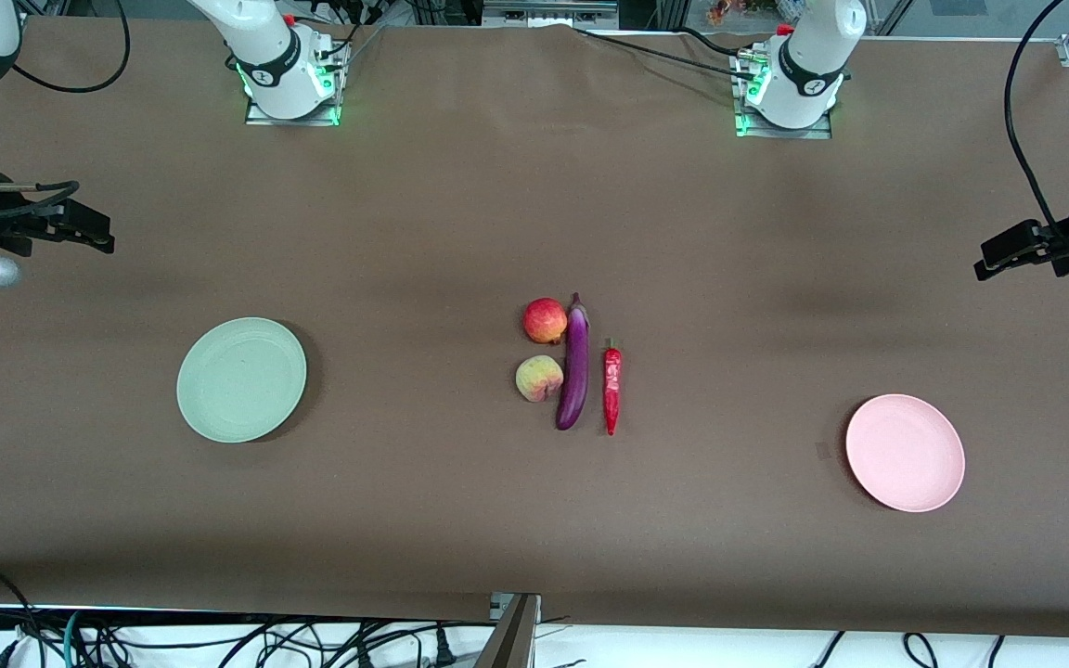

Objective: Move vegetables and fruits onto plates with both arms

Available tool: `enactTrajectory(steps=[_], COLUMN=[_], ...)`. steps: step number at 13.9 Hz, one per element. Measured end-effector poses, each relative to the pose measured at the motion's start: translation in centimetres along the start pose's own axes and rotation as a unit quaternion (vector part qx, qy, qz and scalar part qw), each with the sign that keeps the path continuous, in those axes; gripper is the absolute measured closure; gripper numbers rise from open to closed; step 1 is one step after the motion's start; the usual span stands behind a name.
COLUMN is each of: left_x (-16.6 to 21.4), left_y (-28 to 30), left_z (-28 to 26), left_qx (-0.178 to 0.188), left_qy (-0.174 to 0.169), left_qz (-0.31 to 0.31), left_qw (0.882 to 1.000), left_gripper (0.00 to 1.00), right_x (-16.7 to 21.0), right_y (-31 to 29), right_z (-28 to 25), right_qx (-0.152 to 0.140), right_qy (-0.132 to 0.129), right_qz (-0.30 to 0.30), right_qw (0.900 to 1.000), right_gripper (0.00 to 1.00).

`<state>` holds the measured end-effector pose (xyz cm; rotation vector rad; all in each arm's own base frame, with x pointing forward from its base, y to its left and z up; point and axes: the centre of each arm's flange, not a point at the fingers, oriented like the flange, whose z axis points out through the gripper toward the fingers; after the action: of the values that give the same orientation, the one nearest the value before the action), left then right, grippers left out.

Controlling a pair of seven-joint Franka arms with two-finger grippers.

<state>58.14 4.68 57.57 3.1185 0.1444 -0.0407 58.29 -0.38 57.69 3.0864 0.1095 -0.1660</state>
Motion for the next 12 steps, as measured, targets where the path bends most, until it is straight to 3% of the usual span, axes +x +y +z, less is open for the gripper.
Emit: enactTrajectory(steps=[9, 12], left_x=[0.6, 1.5], left_y=[-0.5, 2.6], left_z=[1.4, 3.8], left_qx=[-0.022, -0.023], left_qy=[-0.012, -0.033], left_qz=[-0.011, 0.013], left_qw=[1.000, 0.999], left_gripper=[0.00, 0.00], right_x=[0.0, 0.0], right_y=[0.0, 0.0], right_z=[0.0, 0.0], right_qx=[0.000, 0.000], right_qy=[0.000, 0.000], right_qz=[0.000, 0.000], right_qw=[1.000, 1.000], right_gripper=[0.00, 0.00])
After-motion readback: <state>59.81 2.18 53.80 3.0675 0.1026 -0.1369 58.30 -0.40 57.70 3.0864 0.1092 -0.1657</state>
